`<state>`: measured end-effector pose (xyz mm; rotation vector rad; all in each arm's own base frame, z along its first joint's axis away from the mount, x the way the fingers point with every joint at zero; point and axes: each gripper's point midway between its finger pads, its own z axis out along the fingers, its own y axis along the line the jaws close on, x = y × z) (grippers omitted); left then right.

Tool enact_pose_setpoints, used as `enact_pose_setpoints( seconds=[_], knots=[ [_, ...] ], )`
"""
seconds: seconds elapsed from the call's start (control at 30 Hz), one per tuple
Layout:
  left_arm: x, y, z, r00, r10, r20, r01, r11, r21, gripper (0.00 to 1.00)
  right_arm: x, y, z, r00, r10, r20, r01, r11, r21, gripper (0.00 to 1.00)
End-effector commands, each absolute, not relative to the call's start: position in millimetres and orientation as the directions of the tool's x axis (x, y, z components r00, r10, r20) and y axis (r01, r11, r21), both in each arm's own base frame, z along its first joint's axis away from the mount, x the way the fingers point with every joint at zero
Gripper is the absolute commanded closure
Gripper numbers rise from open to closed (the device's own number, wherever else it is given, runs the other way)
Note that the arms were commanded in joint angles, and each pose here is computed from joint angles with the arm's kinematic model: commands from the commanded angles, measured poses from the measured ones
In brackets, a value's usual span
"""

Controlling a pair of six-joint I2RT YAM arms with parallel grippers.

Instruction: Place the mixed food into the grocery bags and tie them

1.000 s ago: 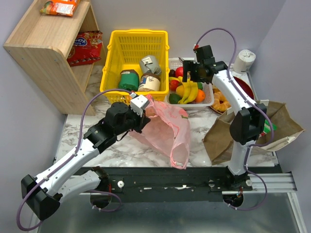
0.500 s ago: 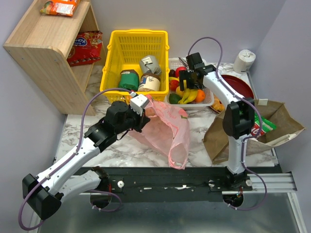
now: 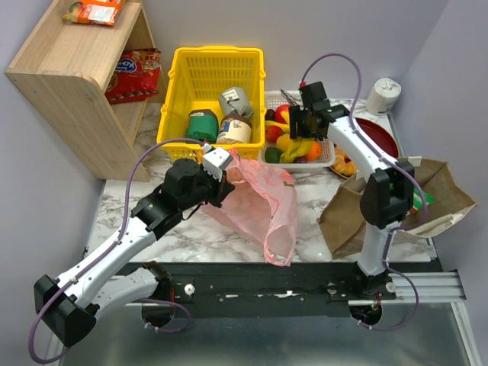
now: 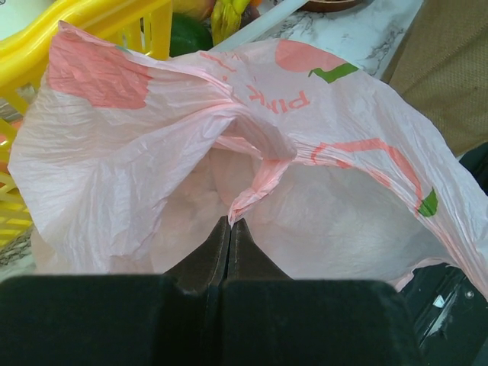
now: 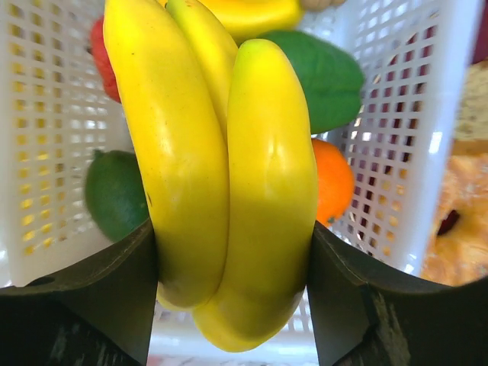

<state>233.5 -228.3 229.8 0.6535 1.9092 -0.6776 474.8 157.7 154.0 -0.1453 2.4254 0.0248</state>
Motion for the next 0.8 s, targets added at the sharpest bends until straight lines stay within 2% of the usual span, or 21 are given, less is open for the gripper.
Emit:
enact_pose_setpoints(
  seconds=[0.0,0.1,0.2,0.27,0.33,0.37,0.4,0.47,0.77],
  knots=[
    [231,-231,258,-0.337,0.076,-0.938,0.710,0.675,-0.201,1.00,461,154,270,-0.548,-0.021,-0.836,-0.116,0.992,0.052,0.78],
    [229,-232,271,-0.325,0.037,-0.945,0.723,0.653,-0.223,1.00,434,153,307,-0.451,0.011,-0.892,-0.171,0.980,0.099,0.82],
    [226,-234,280,-0.327,0.001,-0.945,0.737,0.626,-0.254,1.00,407,173,337,-0.336,0.067,-0.939,-0.295,0.940,0.172,0.88],
    [225,-234,282,-0.332,-0.013,-0.943,0.744,0.611,-0.270,1.00,374,180,337,-0.287,0.076,-0.955,-0.356,0.917,0.180,0.94],
    [224,-234,281,-0.341,-0.023,-0.940,0.748,0.600,-0.285,1.00,346,195,366,-0.151,0.124,-0.981,-0.410,0.895,0.177,0.98],
    [224,-235,281,-0.344,-0.024,-0.939,0.749,0.596,-0.290,1.00,337,200,338,-0.172,0.103,-0.980,-0.419,0.892,0.167,0.99],
    [224,-234,281,-0.344,-0.026,-0.939,0.750,0.594,-0.291,1.00,328,213,346,-0.130,0.137,-0.982,-0.455,0.872,0.181,0.99],
    [223,-235,281,-0.350,-0.030,-0.936,0.751,0.589,-0.299,1.00,318,217,325,-0.138,0.160,-0.977,-0.458,0.865,0.206,0.99],
    [226,-235,277,-0.358,-0.032,-0.933,0.747,0.589,-0.307,1.00,280,257,319,-0.088,0.211,-0.974,-0.561,0.797,0.223,0.99]
  ],
)
